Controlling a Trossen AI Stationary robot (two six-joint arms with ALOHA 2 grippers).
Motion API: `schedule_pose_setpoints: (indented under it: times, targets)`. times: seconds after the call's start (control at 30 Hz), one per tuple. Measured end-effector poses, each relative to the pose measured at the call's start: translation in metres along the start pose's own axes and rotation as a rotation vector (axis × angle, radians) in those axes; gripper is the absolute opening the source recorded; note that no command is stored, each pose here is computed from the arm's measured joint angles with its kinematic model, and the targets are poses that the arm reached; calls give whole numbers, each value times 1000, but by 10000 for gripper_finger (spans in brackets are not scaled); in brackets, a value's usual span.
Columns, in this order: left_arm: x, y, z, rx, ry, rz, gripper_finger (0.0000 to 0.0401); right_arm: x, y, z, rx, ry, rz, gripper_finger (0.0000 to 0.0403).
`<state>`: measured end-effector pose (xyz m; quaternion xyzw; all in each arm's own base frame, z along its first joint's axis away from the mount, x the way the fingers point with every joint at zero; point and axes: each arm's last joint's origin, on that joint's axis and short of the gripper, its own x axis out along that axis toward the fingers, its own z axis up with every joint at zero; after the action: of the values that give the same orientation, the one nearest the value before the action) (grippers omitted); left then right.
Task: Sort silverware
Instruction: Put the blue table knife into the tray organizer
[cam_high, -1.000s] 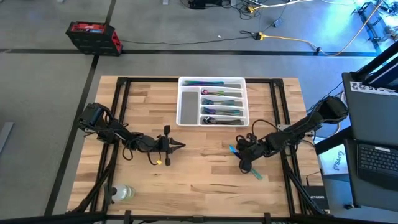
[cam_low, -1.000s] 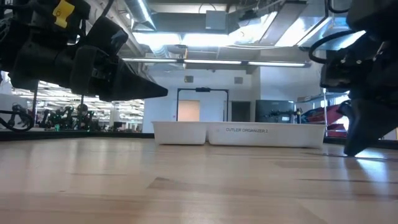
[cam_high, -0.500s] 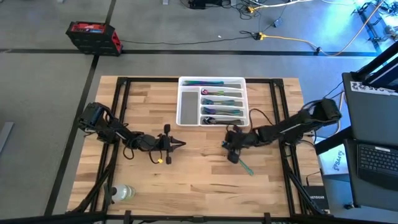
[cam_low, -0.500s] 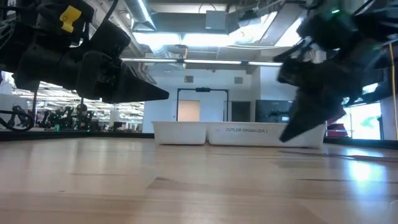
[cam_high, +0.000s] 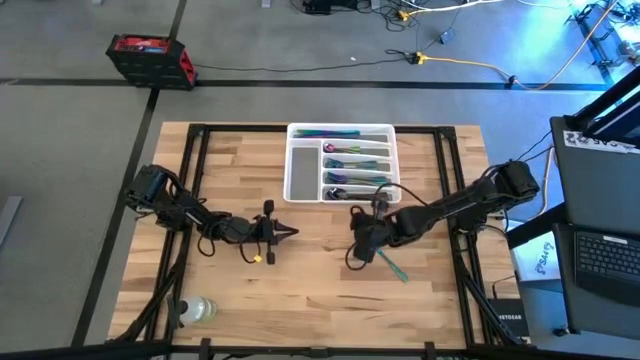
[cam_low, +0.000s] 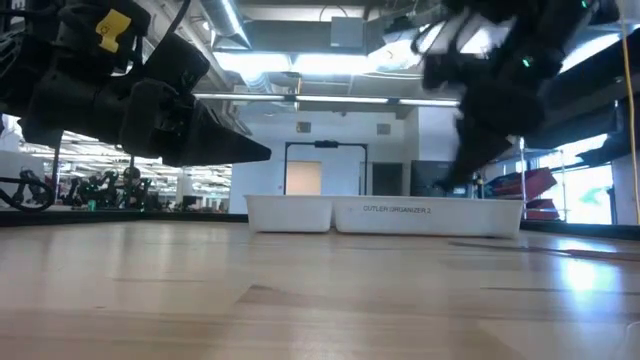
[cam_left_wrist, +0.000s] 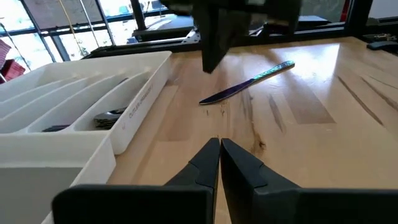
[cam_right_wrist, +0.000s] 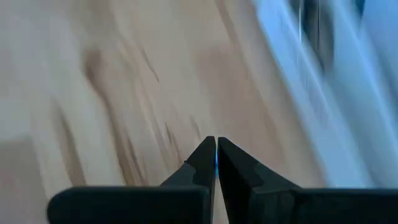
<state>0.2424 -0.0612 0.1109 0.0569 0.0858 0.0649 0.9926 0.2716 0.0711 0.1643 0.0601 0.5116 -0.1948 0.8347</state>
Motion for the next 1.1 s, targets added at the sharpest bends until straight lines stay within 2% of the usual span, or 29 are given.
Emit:
schedule_pose_setpoints:
  times: [0.07,0.23,0.8,1.1]
  targets:
    - [0,0,0,0,1,-1,0,5,-1,-7,63,34,23,0]
    - [1,2,-1,3,7,6,0,13,3,-13,101,39,174,0]
    - [1,2,-3,8,26,7,0,25,-7,-34,84,68,105,0]
    - [1,2,-3,-13,30,7,0,29,-4,-34,66,0,187,0]
